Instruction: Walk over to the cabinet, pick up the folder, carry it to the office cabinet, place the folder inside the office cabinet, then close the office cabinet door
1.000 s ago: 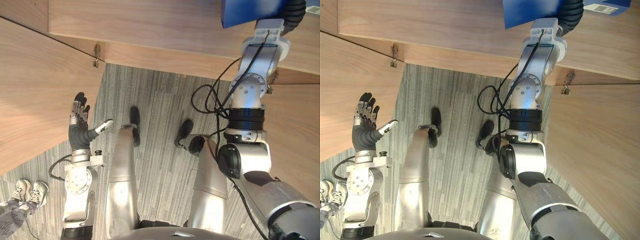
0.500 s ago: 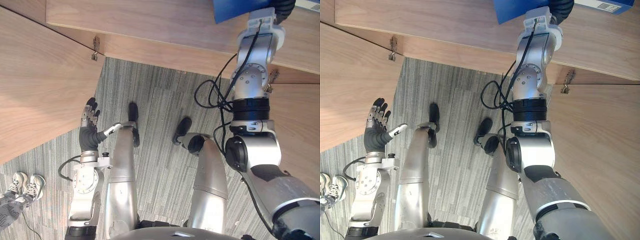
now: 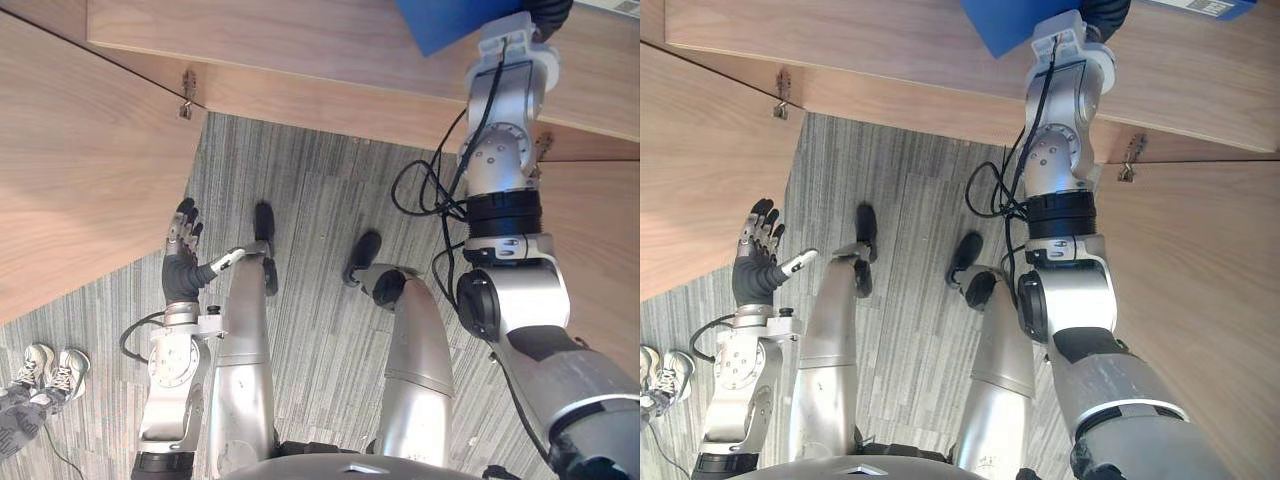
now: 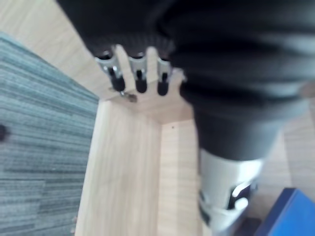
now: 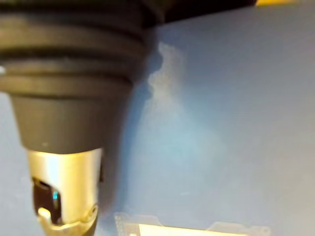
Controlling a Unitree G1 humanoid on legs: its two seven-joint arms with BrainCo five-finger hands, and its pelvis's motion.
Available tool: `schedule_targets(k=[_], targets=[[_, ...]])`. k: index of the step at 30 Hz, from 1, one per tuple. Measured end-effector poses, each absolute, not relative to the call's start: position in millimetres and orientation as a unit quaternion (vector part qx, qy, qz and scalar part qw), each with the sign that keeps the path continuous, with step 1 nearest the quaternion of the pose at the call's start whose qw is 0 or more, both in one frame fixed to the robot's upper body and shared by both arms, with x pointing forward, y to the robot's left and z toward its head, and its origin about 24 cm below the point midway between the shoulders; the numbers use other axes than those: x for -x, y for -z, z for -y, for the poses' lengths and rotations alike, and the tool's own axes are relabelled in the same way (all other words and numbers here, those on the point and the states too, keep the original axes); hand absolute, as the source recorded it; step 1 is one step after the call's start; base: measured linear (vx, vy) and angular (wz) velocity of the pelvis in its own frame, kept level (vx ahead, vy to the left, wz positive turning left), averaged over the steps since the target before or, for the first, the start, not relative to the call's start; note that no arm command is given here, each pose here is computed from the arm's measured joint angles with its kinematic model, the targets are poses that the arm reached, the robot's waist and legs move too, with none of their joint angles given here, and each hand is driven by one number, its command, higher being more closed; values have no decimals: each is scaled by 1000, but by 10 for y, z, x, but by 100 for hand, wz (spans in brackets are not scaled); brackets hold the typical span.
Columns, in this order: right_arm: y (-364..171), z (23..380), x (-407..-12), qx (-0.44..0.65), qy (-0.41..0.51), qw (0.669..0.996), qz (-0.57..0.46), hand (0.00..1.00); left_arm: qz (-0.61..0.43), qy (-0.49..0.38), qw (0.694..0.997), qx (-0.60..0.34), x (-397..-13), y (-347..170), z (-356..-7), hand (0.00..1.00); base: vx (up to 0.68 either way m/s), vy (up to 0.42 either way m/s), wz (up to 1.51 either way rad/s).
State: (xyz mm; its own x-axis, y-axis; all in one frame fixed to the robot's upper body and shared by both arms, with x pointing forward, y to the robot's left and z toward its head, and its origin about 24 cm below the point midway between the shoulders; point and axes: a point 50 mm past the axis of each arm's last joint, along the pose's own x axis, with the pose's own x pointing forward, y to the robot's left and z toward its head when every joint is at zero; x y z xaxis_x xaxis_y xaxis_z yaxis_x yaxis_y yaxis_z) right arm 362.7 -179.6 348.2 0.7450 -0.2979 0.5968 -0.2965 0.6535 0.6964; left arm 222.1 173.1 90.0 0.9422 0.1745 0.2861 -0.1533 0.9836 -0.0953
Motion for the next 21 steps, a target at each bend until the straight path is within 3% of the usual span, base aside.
schedule_targets(k=[7, 12, 21], targets=[[-3490, 1803, -3615, -425, 0, 830, 361, 0, 136, -90, 986, 36, -2236, -854, -1738, 0, -18, 6, -3], [-3529, 1878, -3494, -491, -2, 779, 391, 0, 129, -93, 987, 36, -2244, -831, -1738, 0, 0, 0, 0], [-3477, 1861, -3342, -525, -17, 741, 419, 0, 127, -92, 987, 30, -2254, -826, -1733, 0, -1, -1, 0]])
